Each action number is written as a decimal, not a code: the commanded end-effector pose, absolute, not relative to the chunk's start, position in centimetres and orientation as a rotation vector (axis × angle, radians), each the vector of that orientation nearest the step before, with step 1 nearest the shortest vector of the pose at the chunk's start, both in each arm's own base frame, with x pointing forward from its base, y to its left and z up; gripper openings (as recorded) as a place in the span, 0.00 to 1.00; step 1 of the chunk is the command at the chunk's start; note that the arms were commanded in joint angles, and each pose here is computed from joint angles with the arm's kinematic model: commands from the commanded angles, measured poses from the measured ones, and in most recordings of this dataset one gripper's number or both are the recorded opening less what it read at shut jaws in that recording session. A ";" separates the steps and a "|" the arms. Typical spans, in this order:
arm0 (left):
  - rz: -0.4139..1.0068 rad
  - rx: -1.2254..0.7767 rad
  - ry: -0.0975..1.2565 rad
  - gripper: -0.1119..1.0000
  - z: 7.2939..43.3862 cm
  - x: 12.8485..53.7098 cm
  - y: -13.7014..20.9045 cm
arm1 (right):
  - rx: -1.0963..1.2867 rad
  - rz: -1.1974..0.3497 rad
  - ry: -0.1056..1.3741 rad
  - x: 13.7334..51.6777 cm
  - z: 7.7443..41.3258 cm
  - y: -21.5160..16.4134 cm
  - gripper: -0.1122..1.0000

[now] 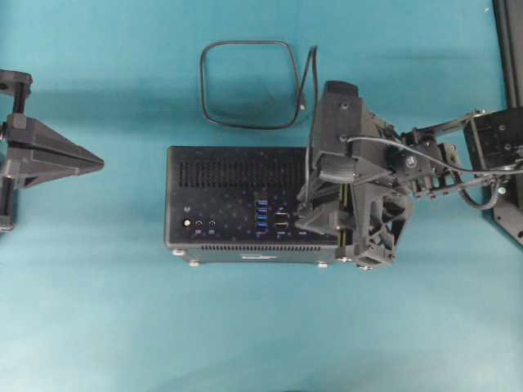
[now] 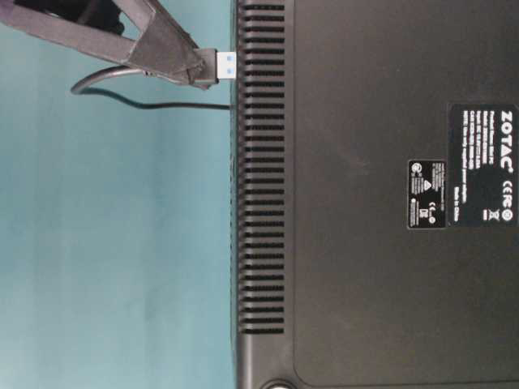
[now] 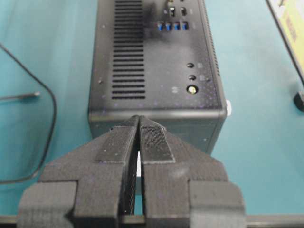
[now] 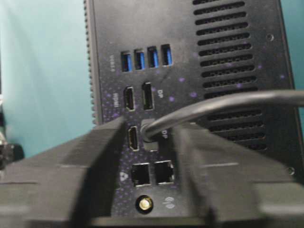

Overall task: Insert the USB into the PC box with both arms.
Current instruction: 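Grasp the USB plug with the right gripper and pull it out, then carry the plug left and align it over the blue USB ports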

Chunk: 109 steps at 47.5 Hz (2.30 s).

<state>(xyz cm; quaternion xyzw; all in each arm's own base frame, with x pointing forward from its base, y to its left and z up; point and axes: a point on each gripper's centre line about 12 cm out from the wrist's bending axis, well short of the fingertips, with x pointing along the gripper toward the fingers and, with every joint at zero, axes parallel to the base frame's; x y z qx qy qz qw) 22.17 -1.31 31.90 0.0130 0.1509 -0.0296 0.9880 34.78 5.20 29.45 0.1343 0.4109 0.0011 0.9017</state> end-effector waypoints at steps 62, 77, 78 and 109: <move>-0.061 0.031 0.254 0.10 33.3 22.4 -1.4 | 0.079 -0.019 0.721 38.7 32.3 4.9 0.17; -0.062 0.031 0.248 0.10 33.0 22.8 -1.4 | 0.066 -0.026 0.735 39.1 31.5 4.7 0.17; -0.062 0.031 0.248 0.10 33.0 22.8 -1.4 | 0.066 -0.026 0.736 39.1 31.5 4.7 0.17; -0.061 0.028 0.251 0.10 32.7 22.6 -1.4 | 0.024 -0.043 0.806 39.2 30.3 4.7 0.17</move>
